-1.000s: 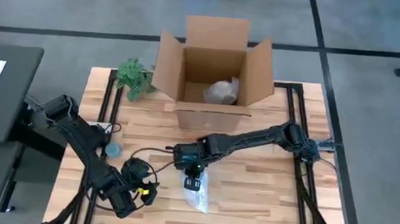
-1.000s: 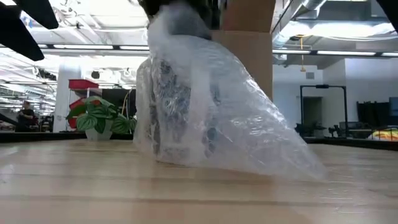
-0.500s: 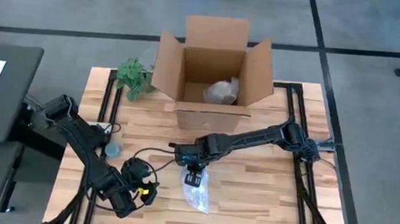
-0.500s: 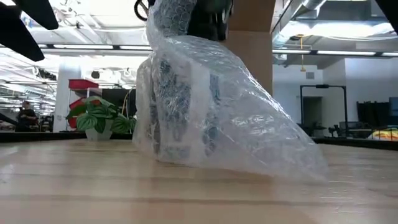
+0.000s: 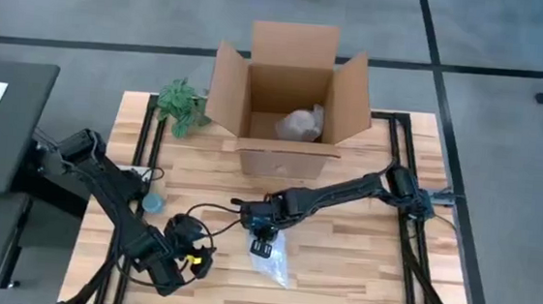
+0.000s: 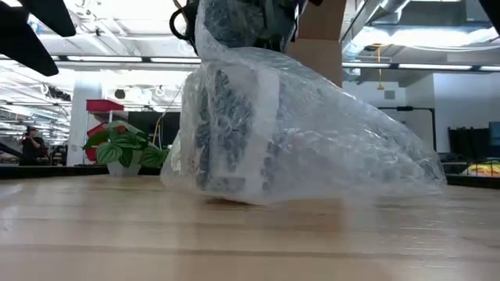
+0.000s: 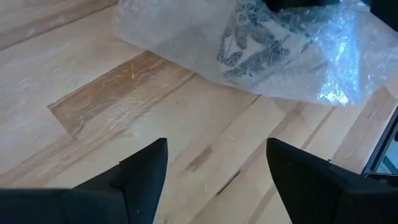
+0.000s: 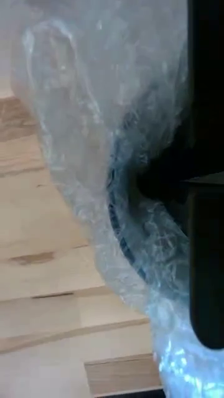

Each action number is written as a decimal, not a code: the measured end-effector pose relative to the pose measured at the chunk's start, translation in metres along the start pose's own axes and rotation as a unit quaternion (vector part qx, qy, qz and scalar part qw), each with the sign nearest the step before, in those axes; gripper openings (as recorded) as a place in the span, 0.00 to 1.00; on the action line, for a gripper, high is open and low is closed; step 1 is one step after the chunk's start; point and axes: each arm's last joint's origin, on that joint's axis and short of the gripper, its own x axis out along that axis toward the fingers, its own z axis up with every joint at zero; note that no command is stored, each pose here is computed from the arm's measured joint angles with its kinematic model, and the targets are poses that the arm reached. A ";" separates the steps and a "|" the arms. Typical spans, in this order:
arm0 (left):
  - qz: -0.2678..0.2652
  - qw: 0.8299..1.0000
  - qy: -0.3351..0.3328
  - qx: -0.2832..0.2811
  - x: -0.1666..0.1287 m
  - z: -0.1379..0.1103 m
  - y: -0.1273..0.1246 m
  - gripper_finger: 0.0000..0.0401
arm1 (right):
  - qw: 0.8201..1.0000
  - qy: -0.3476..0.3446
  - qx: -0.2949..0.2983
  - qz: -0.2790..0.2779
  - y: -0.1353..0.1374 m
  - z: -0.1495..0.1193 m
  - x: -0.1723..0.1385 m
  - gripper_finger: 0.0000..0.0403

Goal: Wrap mug
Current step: Wrap the blue mug with bubble wrap

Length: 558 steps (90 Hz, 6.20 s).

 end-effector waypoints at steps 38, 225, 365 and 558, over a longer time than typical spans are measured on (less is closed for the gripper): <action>0.000 1.000 -0.002 0.001 0.000 0.000 0.000 0.63 | 0.999 -0.009 -0.038 0.037 0.024 0.032 -0.077 0.00; -0.003 1.000 -0.012 -0.005 0.000 0.001 0.000 0.63 | 0.998 0.019 -0.042 0.041 -0.009 -0.004 0.005 0.00; -0.004 1.000 -0.014 -0.007 0.000 0.001 0.000 0.63 | 0.995 0.051 -0.079 -0.018 0.002 0.024 -0.019 0.00; -0.156 0.942 0.019 0.296 -0.091 0.031 0.035 0.63 | 0.916 -0.086 -0.388 -0.064 0.117 -0.035 -0.114 0.08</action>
